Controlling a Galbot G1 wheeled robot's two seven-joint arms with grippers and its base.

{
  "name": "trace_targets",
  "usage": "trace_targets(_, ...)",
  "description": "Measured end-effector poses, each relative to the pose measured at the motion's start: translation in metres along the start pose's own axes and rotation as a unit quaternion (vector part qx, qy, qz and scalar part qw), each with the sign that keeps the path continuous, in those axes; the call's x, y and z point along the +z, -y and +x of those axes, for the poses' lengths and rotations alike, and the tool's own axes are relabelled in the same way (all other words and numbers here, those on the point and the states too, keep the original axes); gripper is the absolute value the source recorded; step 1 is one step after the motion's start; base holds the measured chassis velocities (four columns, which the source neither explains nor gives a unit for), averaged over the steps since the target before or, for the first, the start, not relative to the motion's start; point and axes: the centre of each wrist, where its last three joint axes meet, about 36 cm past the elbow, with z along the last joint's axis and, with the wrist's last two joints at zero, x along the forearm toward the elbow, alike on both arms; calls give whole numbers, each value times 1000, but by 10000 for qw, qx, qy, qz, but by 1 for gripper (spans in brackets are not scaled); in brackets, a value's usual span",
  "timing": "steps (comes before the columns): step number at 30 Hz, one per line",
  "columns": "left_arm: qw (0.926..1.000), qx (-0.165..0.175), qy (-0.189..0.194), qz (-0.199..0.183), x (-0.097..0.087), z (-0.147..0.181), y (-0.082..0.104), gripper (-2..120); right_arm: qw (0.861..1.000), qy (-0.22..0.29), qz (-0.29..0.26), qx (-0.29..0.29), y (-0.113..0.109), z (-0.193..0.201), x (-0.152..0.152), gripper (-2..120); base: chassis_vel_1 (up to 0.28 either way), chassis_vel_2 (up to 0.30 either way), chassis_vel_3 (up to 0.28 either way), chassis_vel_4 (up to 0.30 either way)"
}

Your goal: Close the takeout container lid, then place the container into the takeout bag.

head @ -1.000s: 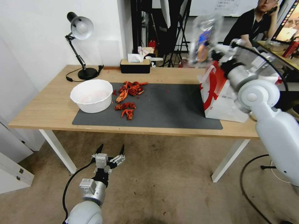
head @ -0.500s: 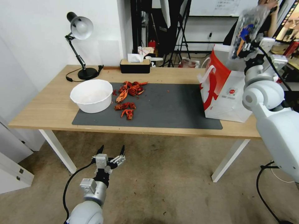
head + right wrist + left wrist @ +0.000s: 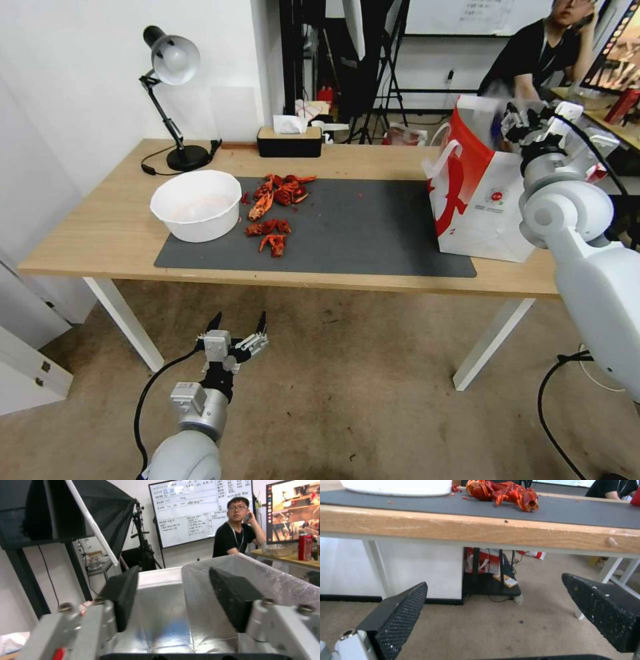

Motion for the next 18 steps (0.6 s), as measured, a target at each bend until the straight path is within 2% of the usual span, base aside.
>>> trace_targets(1,10000,1,2,-3,-1,0,0,100,10000,13,-1,-6,0,1,-1,65,0,0,0,0)
trace_targets(3,10000,0,5,-5,-1,1,0,100,10000,27,0,-15,0,1,-2,68,0,0,0,0)
trace_targets(5,10000,-1,8,1,-2,2,0,100,9999,122,-19,-87,0,2,-4,79,0,0,0,0)
trace_targets(7,10000,-2,7,5,-2,3,0,100,9998,169,-31,-134,0,3,-5,81,0,0,0,0)
trace_targets(8,10000,-4,13,13,-3,4,1,100,9992,274,-80,-275,-1,6,-8,88,0,0,0,0)
trace_targets(9,10000,-4,13,13,-3,4,1,100,9992,274,-80,-275,-1,6,-8,88,0,0,0,0)
trace_targets(11,10000,-19,27,19,-4,4,1,100,9968,467,-132,-631,-4,16,-12,96,0,0,0,0)
trace_targets(15,10000,-40,44,17,-4,5,0,100,9903,723,-88,-1185,-11,38,-12,100,0,0,0,0)
trace_targets(16,10000,-36,84,23,-3,5,0,100,9858,785,-44,-1481,-14,53,-6,100,0,0,0,0)
trace_targets(18,9999,-37,123,44,-2,6,0,100,9835,797,-5,-1623,-14,63,0,100,0,0,0,0)
